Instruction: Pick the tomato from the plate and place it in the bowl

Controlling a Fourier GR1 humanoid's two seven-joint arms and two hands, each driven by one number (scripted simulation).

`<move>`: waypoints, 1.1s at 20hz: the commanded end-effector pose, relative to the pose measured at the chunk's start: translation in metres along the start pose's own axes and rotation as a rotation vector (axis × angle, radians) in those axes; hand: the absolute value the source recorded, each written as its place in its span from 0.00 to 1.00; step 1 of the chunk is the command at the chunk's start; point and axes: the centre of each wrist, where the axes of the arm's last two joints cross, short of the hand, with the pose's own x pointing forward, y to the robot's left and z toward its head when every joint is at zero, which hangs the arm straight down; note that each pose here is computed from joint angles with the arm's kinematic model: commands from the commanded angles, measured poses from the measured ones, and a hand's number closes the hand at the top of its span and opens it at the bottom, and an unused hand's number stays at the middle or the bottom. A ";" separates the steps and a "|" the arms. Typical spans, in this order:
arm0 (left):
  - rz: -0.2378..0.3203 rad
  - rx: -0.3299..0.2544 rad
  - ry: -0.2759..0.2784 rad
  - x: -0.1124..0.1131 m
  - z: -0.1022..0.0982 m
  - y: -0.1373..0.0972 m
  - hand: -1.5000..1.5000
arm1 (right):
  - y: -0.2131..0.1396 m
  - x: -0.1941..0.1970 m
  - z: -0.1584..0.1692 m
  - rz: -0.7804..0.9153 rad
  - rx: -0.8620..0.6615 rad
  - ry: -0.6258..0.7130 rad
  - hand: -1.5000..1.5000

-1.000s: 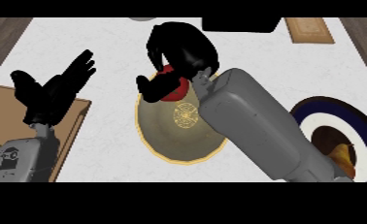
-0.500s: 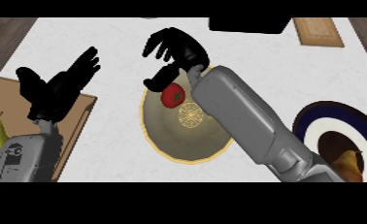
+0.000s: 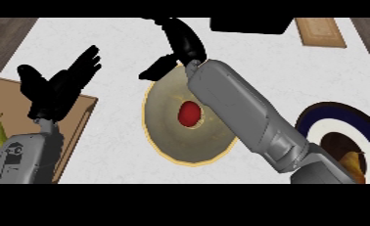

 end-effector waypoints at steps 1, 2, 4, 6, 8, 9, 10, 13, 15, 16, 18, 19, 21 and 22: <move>0.013 0.007 0.002 -0.006 -0.006 -0.001 0.50 | -0.002 -0.001 -0.005 -0.029 -0.106 -0.034 0.00; 0.018 0.023 0.007 -0.003 0.002 0.003 0.50 | -0.021 0.018 -0.020 -0.019 -0.114 -0.009 0.00; -0.008 0.047 0.016 -0.013 0.017 0.018 0.50 | -0.027 -0.007 -0.012 -0.031 -0.166 -0.029 0.00; 0.036 0.050 0.037 -0.014 0.014 0.005 0.50 | -0.057 -0.031 -0.007 -0.033 -0.234 -0.033 0.00; 0.018 0.053 0.016 -0.006 0.018 0.009 0.50 | -0.077 -0.041 -0.004 -0.045 -0.268 0.008 0.00; 0.009 0.053 0.037 -0.009 0.013 0.017 0.50 | -0.095 -0.048 0.004 -0.026 -0.234 -0.013 0.00; 0.023 0.061 0.023 -0.015 0.024 0.011 0.50 | -0.106 -0.047 0.005 -0.016 -0.256 -0.031 0.00; 0.016 0.072 0.032 -0.018 0.024 0.010 0.50 | -0.145 -0.049 0.023 0.015 -0.203 -0.127 0.00; 0.029 0.093 0.045 -0.018 0.020 0.011 0.50 | -0.161 -0.066 0.043 -0.021 -0.158 -0.200 0.00; 0.031 0.093 0.050 -0.006 0.019 0.022 0.50 | -0.159 -0.051 0.051 -0.021 -0.143 -0.236 0.00; 0.026 0.108 0.058 -0.018 0.024 0.028 0.50 | -0.180 -0.060 0.075 -0.013 -0.140 -0.268 0.00; 0.019 0.078 0.043 -0.026 0.033 0.018 0.50 | -0.189 -0.073 0.089 -0.030 -0.140 -0.264 0.00; 0.022 0.087 0.033 -0.015 0.027 0.022 0.50 | -0.202 -0.077 0.109 -0.069 -0.127 -0.316 0.00; 0.030 0.116 0.043 -0.021 0.033 0.027 0.50 | -0.201 -0.073 0.122 -0.115 -0.085 -0.335 0.00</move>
